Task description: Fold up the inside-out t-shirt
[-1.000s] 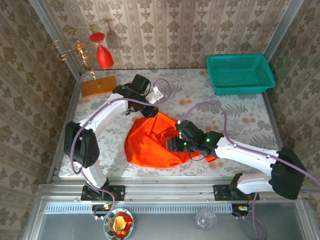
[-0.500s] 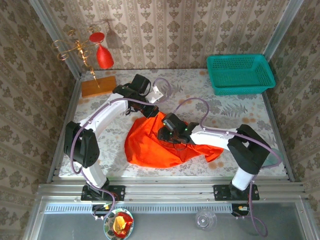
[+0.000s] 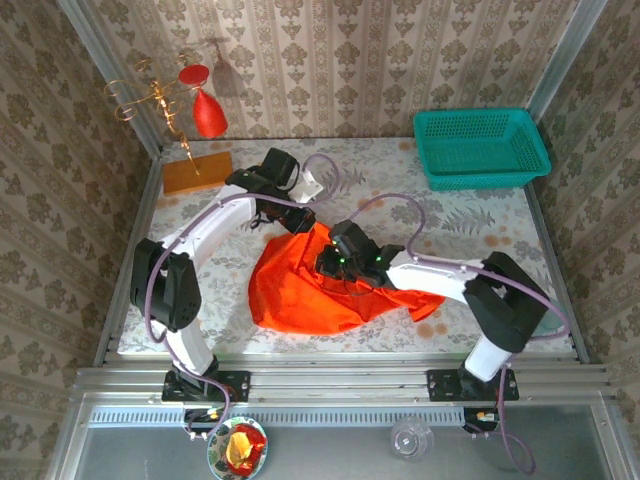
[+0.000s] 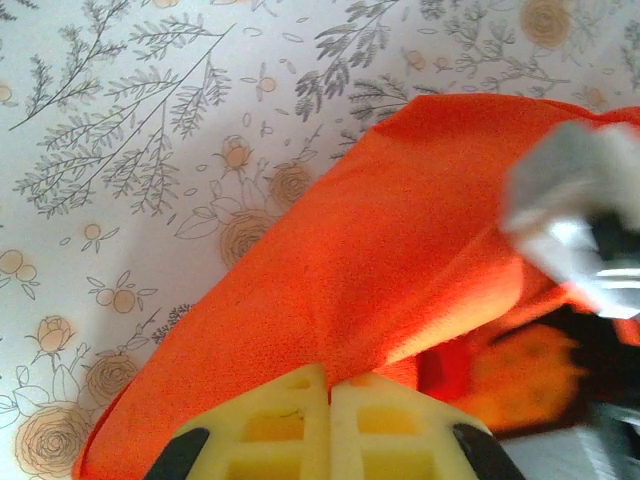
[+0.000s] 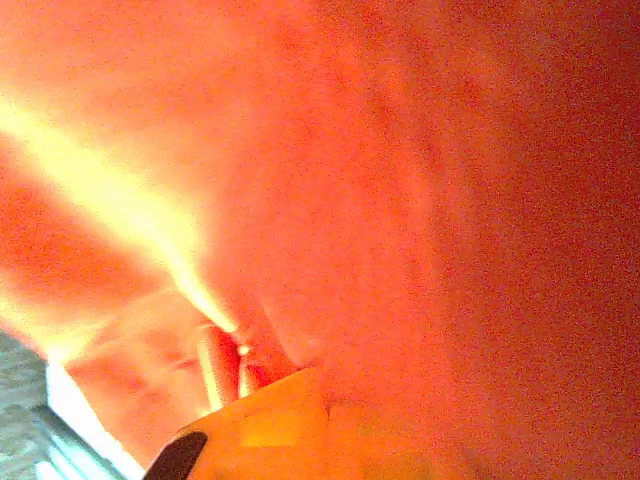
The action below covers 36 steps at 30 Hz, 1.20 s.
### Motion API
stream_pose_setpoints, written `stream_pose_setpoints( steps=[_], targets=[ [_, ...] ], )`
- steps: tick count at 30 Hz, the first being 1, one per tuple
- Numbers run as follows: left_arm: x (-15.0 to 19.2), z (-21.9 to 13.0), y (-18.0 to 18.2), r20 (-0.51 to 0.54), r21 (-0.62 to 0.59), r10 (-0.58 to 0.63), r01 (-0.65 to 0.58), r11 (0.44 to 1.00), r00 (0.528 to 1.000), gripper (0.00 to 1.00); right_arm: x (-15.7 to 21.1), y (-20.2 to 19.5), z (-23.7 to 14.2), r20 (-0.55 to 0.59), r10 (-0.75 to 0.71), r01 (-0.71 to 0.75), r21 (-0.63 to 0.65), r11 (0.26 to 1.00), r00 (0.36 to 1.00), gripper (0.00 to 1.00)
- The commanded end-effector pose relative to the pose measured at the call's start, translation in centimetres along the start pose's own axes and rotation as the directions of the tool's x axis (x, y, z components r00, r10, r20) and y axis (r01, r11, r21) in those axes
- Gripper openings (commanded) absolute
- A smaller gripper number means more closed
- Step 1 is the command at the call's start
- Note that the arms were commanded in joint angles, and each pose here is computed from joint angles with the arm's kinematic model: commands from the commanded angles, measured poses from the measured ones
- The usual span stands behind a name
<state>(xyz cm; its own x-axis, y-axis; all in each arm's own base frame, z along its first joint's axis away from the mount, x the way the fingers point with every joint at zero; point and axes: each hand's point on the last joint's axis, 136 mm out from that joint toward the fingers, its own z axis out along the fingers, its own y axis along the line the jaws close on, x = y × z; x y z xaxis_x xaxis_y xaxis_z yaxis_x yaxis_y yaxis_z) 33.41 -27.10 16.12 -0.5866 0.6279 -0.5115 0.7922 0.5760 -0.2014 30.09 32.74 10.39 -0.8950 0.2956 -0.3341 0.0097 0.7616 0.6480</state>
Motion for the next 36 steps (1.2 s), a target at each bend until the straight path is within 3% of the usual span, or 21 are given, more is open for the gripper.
stream_pose_setpoints(
  steps=[1, 8, 14, 15, 17, 24, 32, 34, 36],
  targets=[
    [0.2, 0.4, 1.4, 0.0, -0.016, -0.062, 0.062, 0.998, 0.998, 0.0, -1.2, 2.3, -4.6, 0.055, -0.038, 0.041, -0.053, 0.998, 0.998, 0.0],
    [0.6, 0.2, 3.5, 0.027, -0.044, -0.149, 0.15, 0.988, 0.988, 0.0, -3.1, 3.1, -14.4, 0.187, -0.105, 0.114, -0.037, 0.993, 0.977, 0.0],
    [0.7, -1.9, 5.0, 0.151, -0.029, -0.249, 0.256, 0.966, 0.957, 0.05, -4.7, -1.7, -21.2, 0.305, -0.099, 0.067, 0.115, 0.991, 0.947, 0.0],
    [0.8, -2.2, 5.1, 0.169, -0.024, -0.265, 0.272, 0.962, 0.949, 0.13, -4.9, -3.1, -21.9, 0.326, -0.087, 0.041, 0.144, 0.989, 0.941, 0.0],
    [1.0, -3.0, 4.9, 0.205, -0.007, -0.278, 0.286, 0.958, 0.938, 0.24, -5.0, -6.5, -22.2, 0.342, -0.065, -0.013, 0.222, 0.975, 0.937, 0.0],
    [5.5, -4.7, 3.8, 0.214, -0.08, -0.324, 0.347, 0.934, 0.922, 0.4, -3.8, -17.3, -22.3, 0.34, -0.043, -0.141, 0.497, 0.856, 0.94, 0.0],
    [14.3, -5.1, 1.6, 0.224, -0.138, -0.504, 0.539, 0.831, 0.834, 0.51, -3.1, -19.0, -21.1, 0.32, -0.008, -0.162, 0.498, 0.852, 0.947, 0.0],
    [16.2, -4.7, 0.5, 0.219, -0.111, -0.563, 0.593, 0.797, 0.797, 0.55, -2.9, -19.1, -20.8, 0.309, -0.002, -0.159, 0.497, 0.853, 0.951, 0.0],
    [18.3, -4.0, -0.6, 0.196, -0.085, -0.653, 0.676, 0.732, 0.732, 0.56, -2.7, -19.2, -20.5, 0.295, 0.002, -0.156, 0.5, 0.852, 0.956, 0.0]
  ],
)
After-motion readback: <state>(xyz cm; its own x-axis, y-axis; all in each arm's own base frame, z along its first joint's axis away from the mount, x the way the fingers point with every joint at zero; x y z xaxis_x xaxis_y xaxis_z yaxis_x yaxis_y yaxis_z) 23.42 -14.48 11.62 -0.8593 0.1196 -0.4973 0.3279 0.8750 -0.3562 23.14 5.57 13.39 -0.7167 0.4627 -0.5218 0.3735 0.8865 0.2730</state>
